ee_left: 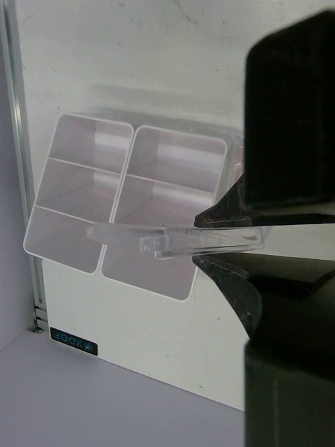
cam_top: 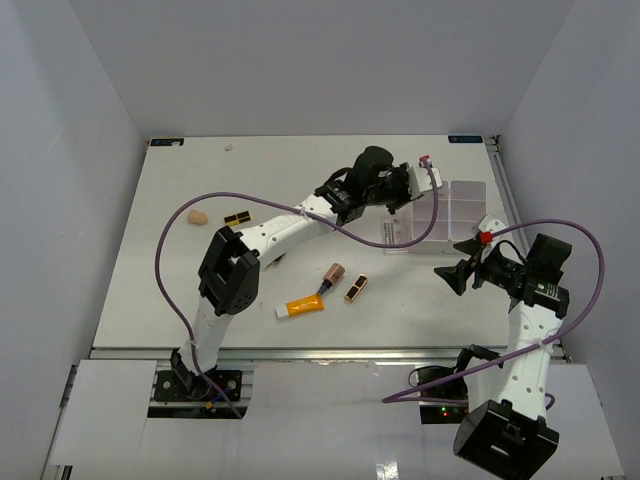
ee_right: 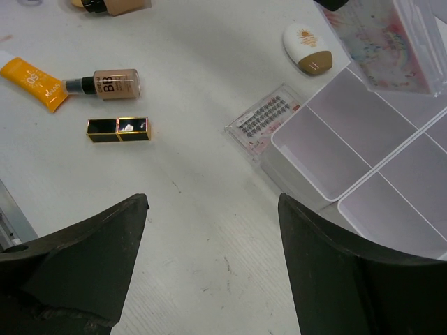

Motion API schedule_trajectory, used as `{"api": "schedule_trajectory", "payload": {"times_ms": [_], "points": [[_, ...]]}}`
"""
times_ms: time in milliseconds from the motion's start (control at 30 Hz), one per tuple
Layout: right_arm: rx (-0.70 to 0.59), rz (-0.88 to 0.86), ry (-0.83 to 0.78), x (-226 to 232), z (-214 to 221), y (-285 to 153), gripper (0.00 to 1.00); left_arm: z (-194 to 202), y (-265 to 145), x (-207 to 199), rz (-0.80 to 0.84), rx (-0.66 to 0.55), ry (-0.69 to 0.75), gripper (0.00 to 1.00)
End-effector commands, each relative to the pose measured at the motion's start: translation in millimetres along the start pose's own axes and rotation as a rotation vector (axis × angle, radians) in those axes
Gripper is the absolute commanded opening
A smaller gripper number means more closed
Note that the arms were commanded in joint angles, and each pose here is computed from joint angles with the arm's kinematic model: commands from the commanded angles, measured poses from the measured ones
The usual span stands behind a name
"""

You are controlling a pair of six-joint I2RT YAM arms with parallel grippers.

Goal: Organize the makeup

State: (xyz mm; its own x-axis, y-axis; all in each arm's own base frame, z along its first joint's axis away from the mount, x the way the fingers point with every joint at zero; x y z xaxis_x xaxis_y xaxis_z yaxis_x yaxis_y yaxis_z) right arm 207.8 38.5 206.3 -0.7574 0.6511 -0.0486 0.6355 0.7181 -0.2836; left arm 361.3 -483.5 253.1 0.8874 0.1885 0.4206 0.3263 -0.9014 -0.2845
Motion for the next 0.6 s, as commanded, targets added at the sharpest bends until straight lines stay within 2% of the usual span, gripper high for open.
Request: {"api": "schedule_trajectory", "payload": {"times_ms": [0, 233, 567], "points": [[-0.024, -0.043, 0.007, 6, 0, 1, 0.81, -30, -7, 43, -0.094, -0.062, 0.115, 0.0], [-0.026, -0.055, 0.008, 8, 3, 1, 0.81, -16, 6, 50, -0.095, -0.048, 0.135, 0.0], [-0.031, -0.051, 0.002, 9, 2, -1, 0.81, 0, 17, 41, -0.037, -0.044, 0.118, 0.0]]}}
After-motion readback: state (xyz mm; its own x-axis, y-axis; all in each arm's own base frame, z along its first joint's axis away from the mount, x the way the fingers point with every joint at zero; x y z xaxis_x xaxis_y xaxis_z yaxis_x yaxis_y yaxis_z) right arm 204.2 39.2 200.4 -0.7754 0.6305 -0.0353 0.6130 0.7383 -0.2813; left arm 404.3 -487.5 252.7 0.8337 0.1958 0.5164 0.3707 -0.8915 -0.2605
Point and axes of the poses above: each gripper's point midway between its finger pads, its own y axis out along the fingers, its own x axis along the line the jaws close on, z = x × y, the point moved 3 cm from there along -y, back along the fingers, and after that the axes turned 3 degrees about y, right-handed, at the moved point
